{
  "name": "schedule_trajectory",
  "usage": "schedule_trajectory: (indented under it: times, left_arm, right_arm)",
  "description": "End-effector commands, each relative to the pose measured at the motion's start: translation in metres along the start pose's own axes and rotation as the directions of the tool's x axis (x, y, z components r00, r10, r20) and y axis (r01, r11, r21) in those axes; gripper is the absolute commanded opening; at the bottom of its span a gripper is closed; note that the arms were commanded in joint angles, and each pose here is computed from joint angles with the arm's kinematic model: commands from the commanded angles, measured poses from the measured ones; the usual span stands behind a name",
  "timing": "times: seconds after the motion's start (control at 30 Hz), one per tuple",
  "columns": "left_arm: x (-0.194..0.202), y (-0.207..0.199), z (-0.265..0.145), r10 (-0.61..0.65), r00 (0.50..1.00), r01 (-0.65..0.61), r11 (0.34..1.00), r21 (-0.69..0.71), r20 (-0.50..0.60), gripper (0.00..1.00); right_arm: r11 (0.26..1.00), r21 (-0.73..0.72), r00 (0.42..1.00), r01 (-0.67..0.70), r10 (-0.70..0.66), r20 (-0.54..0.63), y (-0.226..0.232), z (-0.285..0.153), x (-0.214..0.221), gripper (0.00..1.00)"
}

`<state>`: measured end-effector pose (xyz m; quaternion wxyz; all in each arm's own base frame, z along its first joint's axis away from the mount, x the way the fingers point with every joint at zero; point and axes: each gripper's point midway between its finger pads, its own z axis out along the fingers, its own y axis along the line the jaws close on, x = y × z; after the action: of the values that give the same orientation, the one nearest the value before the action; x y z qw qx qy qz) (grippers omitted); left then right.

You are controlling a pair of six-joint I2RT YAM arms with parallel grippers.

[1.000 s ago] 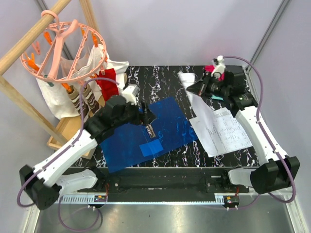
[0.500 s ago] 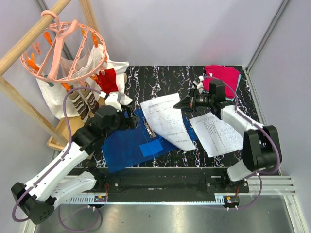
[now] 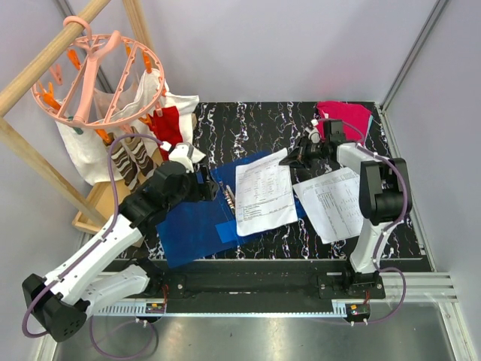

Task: Put the files into the folder

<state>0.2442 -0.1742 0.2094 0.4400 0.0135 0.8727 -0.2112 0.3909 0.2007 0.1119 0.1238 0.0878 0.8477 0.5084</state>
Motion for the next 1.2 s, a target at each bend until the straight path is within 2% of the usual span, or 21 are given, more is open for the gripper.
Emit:
schedule_trajectory:
  times: [0.0, 0.4, 0.53, 0.9, 1.17]
  left_arm:
    - [-0.012, -0.017, 0.002, -0.010, 0.999, 0.008, 0.997, 0.076, 0.032, 0.82]
    - [-0.009, -0.021, 0.005, 0.006, 1.000, -0.007, 0.995, 0.099, 0.008, 0.83]
    - [-0.009, -0.022, 0.008, 0.005, 1.000, -0.006, 0.995, 0.101, 0.005, 0.83]
    - [-0.007, -0.020, 0.004, 0.000, 1.000, -0.001, 0.995, 0.104, 0.010, 0.83]
    - [-0.008, -0.019, 0.002, 0.002, 1.000, -0.003, 0.995, 0.105, 0.013, 0.83]
  right_arm:
    - [0.966, 0.202, 0.987, 0.161, -0.152, -0.059, -0.036, 0.006, -0.006, 0.00]
    - [0.928, 0.186, 0.943, 0.322, -0.299, -0.143, -0.064, 0.027, -0.013, 0.00]
    - [0.910, 0.156, 0.919, 0.384, -0.361, -0.157, -0.053, 0.040, -0.009, 0.00]
    - [0.911, 0.109, 0.915, 0.399, -0.387, -0.114, -0.041, 0.057, -0.027, 0.00]
    - [0.859, 0.068, 0.859, 0.508, -0.499, -0.112, -0.024, 0.064, -0.034, 0.00]
